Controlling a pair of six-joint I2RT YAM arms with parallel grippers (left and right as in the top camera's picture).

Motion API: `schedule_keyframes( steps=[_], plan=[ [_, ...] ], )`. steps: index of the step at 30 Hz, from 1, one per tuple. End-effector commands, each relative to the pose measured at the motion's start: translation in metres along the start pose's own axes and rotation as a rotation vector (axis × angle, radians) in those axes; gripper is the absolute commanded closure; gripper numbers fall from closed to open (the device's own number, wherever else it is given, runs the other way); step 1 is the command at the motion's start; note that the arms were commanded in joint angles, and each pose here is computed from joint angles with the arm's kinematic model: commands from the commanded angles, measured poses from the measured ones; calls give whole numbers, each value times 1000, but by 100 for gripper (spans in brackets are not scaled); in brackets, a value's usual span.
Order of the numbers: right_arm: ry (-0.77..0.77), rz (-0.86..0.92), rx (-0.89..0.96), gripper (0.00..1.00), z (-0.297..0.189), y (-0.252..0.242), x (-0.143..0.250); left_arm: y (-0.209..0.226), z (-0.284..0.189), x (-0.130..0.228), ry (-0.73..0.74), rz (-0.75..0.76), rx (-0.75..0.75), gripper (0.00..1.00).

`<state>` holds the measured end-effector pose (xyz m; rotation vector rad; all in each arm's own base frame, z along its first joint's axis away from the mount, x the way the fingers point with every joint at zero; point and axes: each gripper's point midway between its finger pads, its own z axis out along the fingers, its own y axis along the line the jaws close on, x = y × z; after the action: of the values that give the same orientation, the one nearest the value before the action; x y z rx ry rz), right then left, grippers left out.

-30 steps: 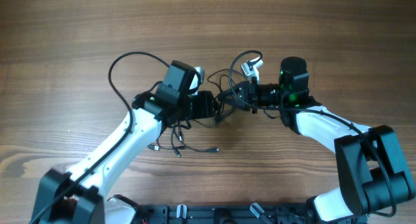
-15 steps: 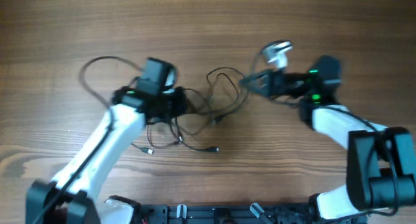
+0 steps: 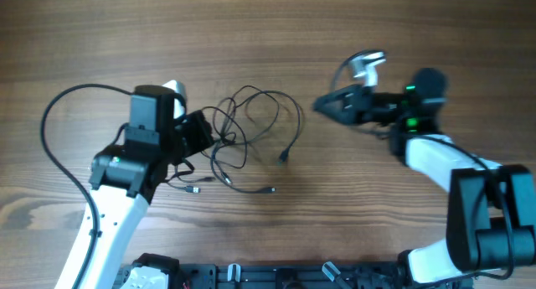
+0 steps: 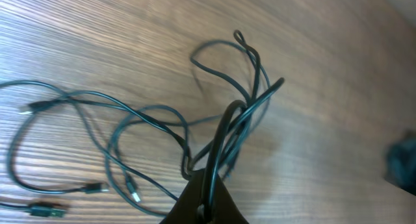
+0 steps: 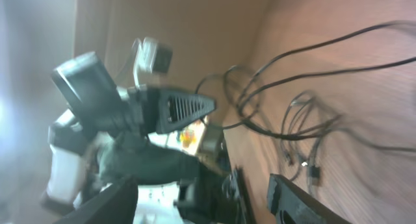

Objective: Untangle cables

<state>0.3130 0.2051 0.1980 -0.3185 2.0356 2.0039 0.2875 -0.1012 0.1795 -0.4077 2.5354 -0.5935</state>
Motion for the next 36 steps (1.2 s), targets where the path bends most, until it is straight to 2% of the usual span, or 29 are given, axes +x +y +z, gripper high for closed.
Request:
schedule_keyframes(
  steps=[1,5,7,11,14,22,28,36],
  plan=[
    [-6,-228,14,33,37,2,4,-18,1,12,25,71,45,96],
    [-42,-128,96,33,65,-15,10,-30,2,18,33,106,72,96],
    [-41,4,111,34,79,-18,18,-34,3,21,37,118,83,96],
    [-85,184,132,48,96,-19,20,-44,3,26,41,147,107,96],
    [-169,310,159,48,100,-25,12,-49,3,29,44,161,118,96],
    [-269,408,177,47,108,-29,4,-49,3,29,44,161,119,96],
    [-268,365,135,47,120,-15,6,-49,3,29,45,161,119,96],
    [-396,379,166,46,114,-24,-12,-63,0,39,101,164,202,96]
  ],
)
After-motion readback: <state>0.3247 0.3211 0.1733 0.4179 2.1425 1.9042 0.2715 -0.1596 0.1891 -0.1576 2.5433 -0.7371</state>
